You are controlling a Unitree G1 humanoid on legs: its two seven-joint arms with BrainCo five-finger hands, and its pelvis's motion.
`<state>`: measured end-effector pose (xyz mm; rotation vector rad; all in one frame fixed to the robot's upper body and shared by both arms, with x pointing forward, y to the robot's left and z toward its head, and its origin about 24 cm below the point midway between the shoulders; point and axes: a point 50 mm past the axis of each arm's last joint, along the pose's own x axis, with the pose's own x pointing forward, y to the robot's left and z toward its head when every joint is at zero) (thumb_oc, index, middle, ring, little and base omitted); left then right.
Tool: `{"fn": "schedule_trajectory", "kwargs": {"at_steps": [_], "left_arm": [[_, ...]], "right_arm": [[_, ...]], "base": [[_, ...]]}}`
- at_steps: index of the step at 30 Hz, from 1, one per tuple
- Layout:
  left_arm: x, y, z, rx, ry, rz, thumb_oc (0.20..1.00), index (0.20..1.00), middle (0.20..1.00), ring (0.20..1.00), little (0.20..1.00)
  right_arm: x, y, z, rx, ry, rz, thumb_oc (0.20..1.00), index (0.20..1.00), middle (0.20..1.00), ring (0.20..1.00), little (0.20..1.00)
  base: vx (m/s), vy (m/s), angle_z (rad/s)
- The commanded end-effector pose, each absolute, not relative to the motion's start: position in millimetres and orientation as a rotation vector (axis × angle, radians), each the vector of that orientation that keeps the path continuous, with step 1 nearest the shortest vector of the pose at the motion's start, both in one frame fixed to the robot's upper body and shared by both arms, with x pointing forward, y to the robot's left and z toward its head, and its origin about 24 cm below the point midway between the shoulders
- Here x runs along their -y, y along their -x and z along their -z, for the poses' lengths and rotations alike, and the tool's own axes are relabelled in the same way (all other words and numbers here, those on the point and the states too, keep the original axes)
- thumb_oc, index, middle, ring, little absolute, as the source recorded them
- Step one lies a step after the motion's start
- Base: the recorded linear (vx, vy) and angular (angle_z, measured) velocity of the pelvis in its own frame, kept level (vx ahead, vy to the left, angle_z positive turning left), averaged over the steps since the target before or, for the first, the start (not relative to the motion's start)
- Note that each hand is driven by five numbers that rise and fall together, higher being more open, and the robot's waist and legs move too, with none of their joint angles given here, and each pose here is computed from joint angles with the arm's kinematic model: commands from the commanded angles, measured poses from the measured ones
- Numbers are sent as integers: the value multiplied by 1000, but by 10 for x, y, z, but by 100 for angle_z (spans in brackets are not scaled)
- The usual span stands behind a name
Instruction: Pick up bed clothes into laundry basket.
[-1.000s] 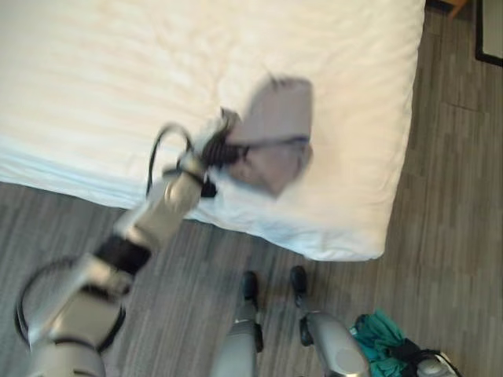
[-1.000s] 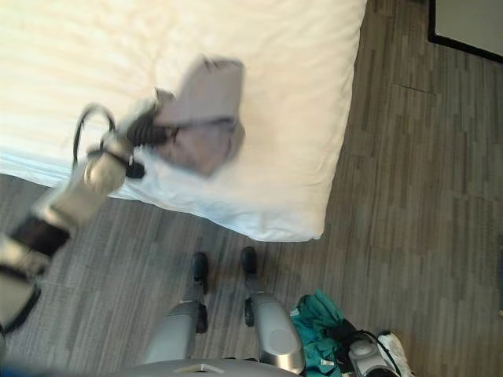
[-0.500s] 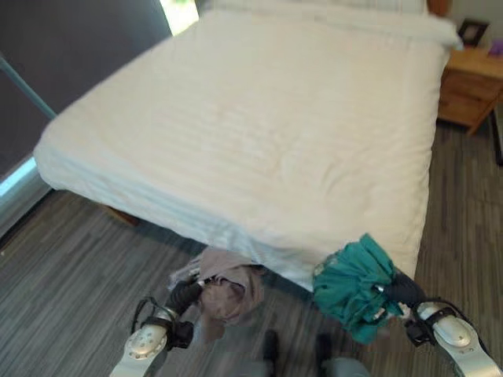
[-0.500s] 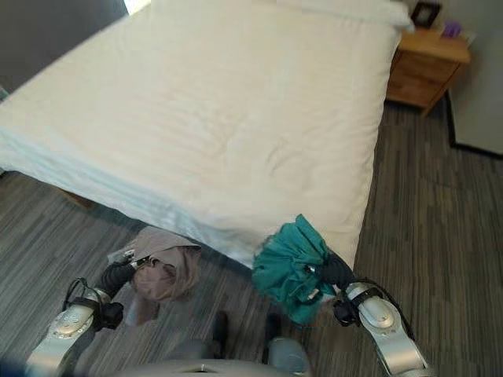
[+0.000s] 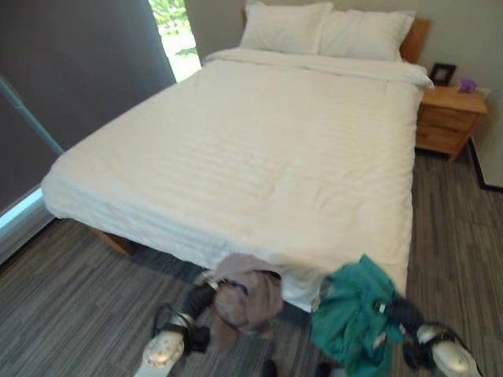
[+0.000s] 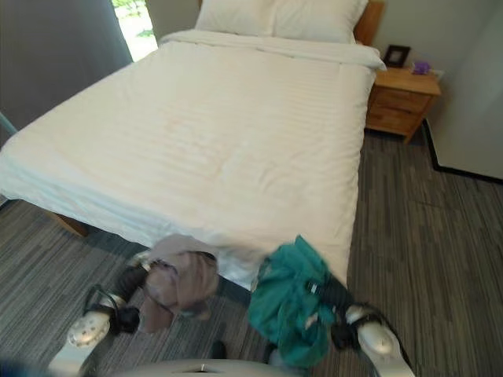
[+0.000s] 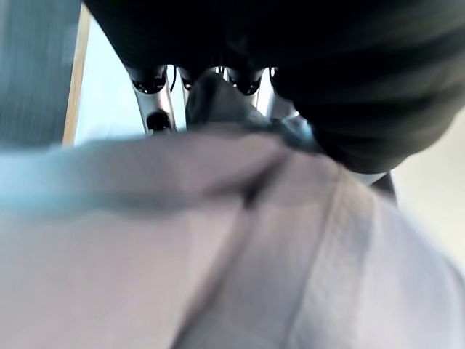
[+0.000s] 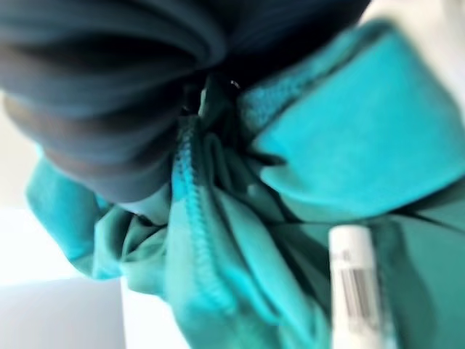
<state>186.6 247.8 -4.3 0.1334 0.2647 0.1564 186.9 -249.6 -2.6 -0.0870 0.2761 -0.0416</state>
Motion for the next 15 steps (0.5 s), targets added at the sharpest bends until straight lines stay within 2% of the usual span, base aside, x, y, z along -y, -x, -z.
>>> {"fn": "schedule_trajectory", "kwargs": {"at_steps": [1,10,12,15], "left_arm": [[-2782,-2155,-521,31,-214,-315,200,200,200,200,200],[-3017,-2153,-811,150,-270,-451,200,200,200,200,200],[-3058,-2181,-941,217,-258,-499,200,200,200,200,200],[-3083,-2160,-1019,262,-247,-527,200,200,200,200,200]], "right_arm": [[2650,-2228,-419,-24,52,158,200,200,200,200,200],[3056,-2139,-602,35,131,348,200,200,200,200,200],[3095,-2220,-717,86,149,371,200,200,200,200,200],[3185,-2242,-797,114,152,416,200,200,200,200,200]], "base": [[37,-51,-5],[25,-98,-19],[-61,21,-112],[-59,59,-222]]}}
